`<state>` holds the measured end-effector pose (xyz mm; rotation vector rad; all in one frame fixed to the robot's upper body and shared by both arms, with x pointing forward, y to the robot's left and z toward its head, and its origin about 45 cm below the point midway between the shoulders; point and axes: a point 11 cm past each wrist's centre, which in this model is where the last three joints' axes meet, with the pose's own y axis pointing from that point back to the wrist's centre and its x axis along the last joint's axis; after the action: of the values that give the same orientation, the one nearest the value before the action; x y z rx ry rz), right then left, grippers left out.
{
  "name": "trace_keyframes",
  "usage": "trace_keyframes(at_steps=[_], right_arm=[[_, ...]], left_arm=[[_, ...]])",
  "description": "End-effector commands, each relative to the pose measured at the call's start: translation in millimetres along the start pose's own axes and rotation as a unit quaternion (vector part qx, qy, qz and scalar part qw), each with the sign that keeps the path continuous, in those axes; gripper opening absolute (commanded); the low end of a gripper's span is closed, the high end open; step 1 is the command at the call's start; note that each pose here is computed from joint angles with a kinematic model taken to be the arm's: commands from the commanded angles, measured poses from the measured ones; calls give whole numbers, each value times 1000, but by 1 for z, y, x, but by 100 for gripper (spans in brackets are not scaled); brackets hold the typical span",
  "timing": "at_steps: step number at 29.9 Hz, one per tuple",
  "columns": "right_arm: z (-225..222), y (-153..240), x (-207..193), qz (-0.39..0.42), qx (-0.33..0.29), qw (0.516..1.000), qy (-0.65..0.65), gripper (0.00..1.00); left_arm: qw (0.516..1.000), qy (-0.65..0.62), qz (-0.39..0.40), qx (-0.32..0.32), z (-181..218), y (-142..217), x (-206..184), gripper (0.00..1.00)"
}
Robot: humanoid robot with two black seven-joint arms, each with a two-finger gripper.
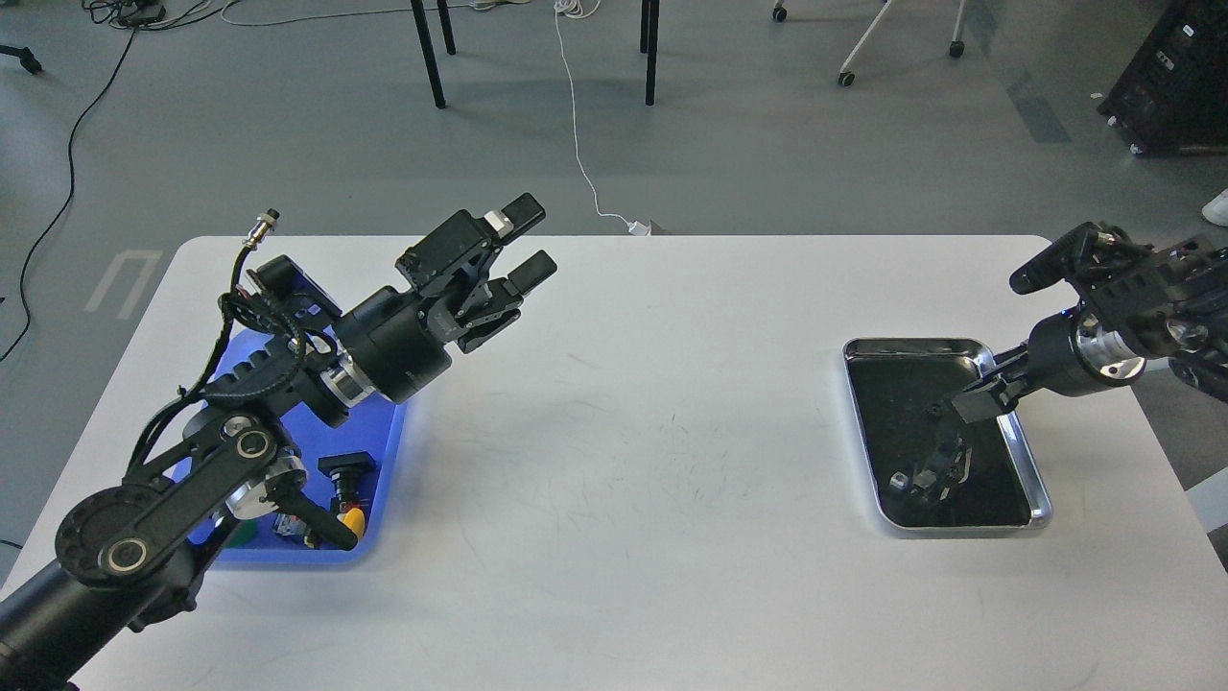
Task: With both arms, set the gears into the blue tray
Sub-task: 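Close the right gripper on the small black gear in the metal tray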
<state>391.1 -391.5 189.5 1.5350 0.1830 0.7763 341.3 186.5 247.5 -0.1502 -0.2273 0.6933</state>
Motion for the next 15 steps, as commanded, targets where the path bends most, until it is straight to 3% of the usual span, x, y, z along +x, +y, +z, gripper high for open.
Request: trace_keyframes(at_steps=[1,7,15], right_arm=[[6,-1,-5,-5,-11,1000,3,70],[4,-5,-3,-6,-11,1000,8,64],[-3,-18,1,-9,-7,1000,11,64]], left_arm=[[1000,0,-1,-1,0,0,0,98],[1000,1,-1,-1,0,-1,-1,98],[1000,1,-3,-1,0,-1,-1,98]])
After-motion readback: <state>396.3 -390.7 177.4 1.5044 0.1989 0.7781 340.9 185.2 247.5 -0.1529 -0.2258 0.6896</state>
